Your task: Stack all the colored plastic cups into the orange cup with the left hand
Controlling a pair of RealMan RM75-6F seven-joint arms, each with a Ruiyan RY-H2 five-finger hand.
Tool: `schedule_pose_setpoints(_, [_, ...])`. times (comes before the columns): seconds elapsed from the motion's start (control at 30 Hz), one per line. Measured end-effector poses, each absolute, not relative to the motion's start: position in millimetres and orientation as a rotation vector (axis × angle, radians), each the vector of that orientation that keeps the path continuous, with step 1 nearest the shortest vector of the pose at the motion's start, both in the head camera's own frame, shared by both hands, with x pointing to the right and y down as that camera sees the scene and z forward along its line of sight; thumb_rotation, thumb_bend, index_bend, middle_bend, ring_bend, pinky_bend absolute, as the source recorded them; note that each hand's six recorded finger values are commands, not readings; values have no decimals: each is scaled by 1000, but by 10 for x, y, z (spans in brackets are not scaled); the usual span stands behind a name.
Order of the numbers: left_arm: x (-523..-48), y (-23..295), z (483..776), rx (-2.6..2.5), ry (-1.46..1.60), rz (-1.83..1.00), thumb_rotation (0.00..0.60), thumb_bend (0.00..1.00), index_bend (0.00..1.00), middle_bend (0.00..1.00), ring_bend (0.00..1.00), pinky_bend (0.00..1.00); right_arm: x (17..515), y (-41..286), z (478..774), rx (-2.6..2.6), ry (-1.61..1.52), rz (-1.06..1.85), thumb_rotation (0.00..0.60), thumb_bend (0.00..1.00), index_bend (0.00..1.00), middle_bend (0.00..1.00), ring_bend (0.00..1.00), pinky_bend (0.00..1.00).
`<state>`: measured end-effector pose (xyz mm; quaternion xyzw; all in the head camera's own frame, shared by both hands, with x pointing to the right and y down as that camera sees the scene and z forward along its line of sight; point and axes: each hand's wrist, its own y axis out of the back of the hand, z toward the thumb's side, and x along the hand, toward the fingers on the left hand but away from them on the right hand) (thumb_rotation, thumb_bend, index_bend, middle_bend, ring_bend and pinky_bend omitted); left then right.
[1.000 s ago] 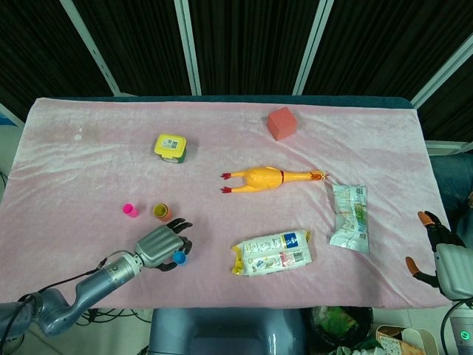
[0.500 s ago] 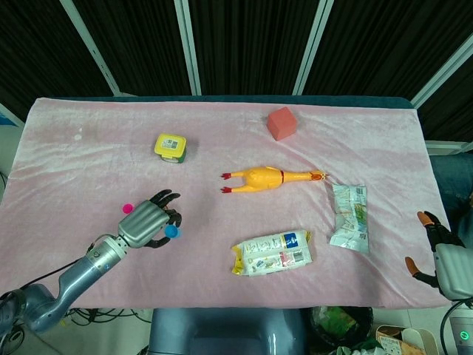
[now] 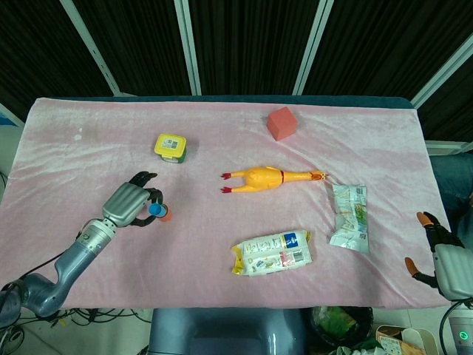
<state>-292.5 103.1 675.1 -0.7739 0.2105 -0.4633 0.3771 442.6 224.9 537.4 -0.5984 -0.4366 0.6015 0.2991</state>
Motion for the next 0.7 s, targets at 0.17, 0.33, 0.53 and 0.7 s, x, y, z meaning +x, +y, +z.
schedule_pose_setpoints(0.17, [-2900,1012,6779,-1987,550,-1173,600,358,533,512,73,94,4418,2248,5377,-1591,-1156,1595,600,263,35,56,161,213])
schedule_pose_setpoints(0.33, [-2911,1033,6821,-1990,533,-1189,600,358,532,511,73,94,4420,2253,5374,-1592,-1157,1595,600,263,35,55,161,214])
schedule_pose_setpoints(0.53, [-2945,1047,6859,-1988,527,-1210,600,356,510,501,73,94,4414,2254,5375,-1593,-1156,1593,600,263,35,55,161,214])
schedule_pose_setpoints(0.7, [-2981,1051,6898,-1985,517,-1232,600,233,285,313,19,81,4415,2253,5377,-1593,-1156,1595,600,263,35,55,160,213])
